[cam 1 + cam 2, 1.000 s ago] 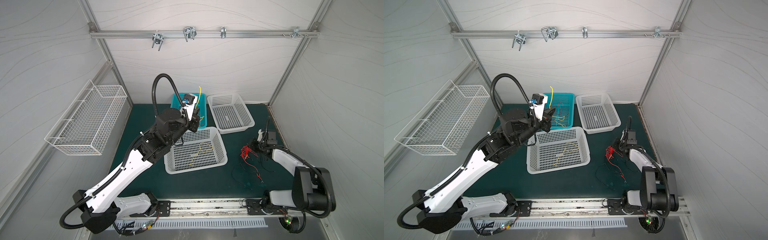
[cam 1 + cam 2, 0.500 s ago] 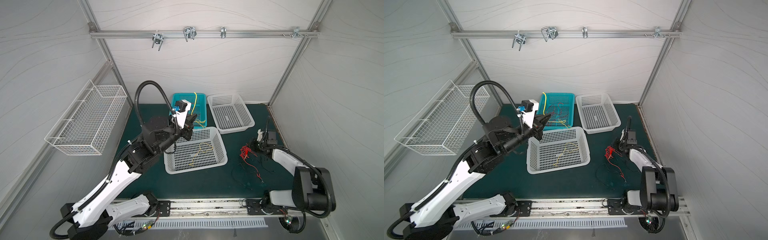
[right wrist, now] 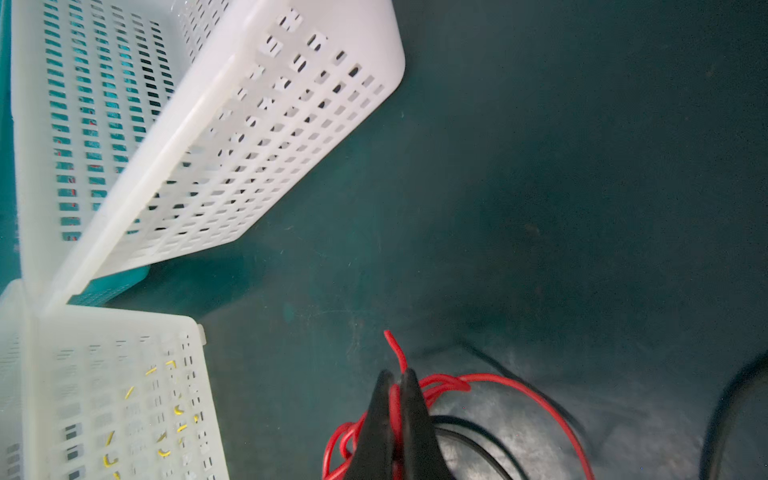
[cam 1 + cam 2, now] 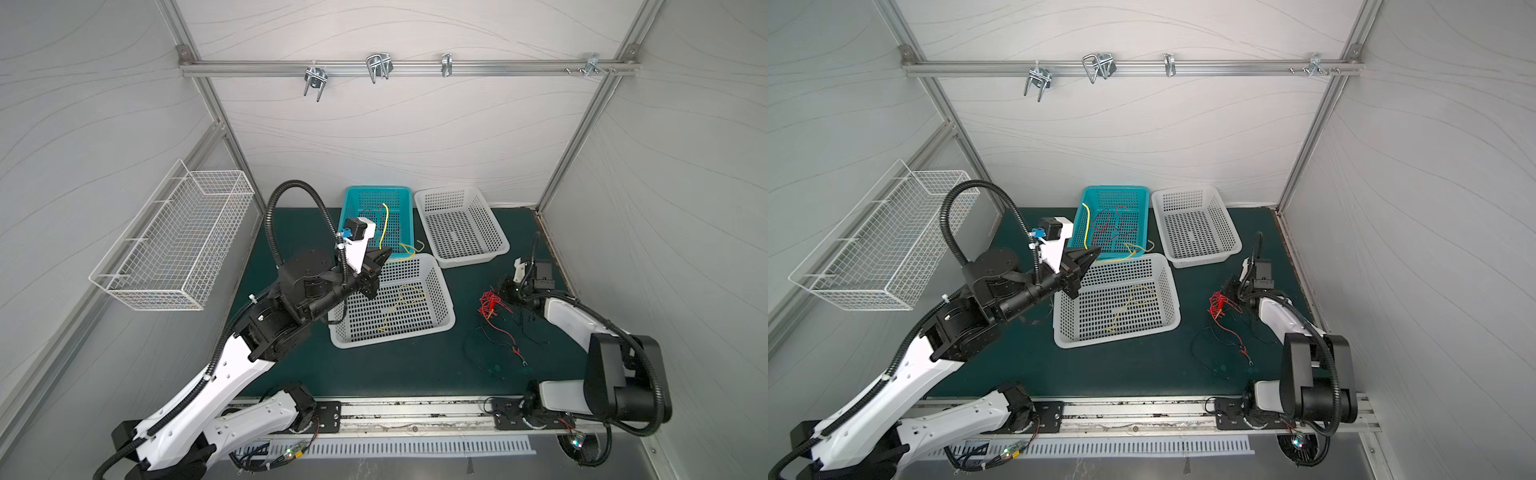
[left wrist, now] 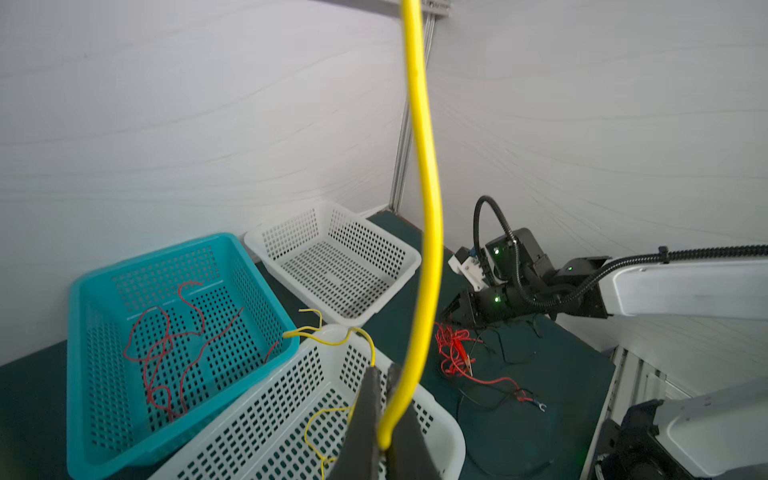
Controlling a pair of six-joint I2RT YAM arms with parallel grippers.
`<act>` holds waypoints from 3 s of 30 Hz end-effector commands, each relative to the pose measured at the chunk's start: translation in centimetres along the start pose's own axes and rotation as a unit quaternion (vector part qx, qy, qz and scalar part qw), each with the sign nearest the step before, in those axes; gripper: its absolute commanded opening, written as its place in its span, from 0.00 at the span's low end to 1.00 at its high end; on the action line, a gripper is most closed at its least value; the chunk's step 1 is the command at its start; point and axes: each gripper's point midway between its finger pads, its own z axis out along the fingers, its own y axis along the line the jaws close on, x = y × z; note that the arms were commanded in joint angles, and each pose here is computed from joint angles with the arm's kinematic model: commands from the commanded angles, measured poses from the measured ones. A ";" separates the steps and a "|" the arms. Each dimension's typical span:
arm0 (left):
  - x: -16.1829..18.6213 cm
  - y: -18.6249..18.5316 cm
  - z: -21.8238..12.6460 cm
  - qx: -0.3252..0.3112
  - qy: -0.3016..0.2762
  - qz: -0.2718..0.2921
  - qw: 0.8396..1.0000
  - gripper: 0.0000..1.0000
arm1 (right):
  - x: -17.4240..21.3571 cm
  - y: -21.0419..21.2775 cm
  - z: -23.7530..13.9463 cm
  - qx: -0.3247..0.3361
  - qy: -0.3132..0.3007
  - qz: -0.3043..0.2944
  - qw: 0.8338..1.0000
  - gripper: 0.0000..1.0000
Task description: Untangle the cables
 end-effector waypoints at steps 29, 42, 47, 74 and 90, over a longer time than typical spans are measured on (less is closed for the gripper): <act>21.1 8.1 4.7 -0.213 0.399 0.019 0.892 0.00 | -0.2 0.8 -0.3 -0.008 -0.005 -0.002 1.000 0.00; 30.2 9.3 7.6 -0.248 0.515 -0.004 0.821 0.00 | -0.3 0.8 -0.6 -0.002 -0.009 -0.012 1.000 0.00; 30.5 9.0 8.6 -0.235 0.518 -0.002 0.823 0.22 | -0.5 1.0 -0.8 -0.003 -0.012 -0.016 1.000 0.00; 24.7 8.3 10.9 -0.198 0.414 0.001 0.889 0.96 | -3.1 4.7 -6.1 -0.015 -0.078 -0.100 0.992 0.59; 20.6 8.2 15.5 -0.184 0.307 0.009 0.934 0.75 | -2.9 5.1 -7.0 -0.023 -0.092 -0.103 0.990 0.59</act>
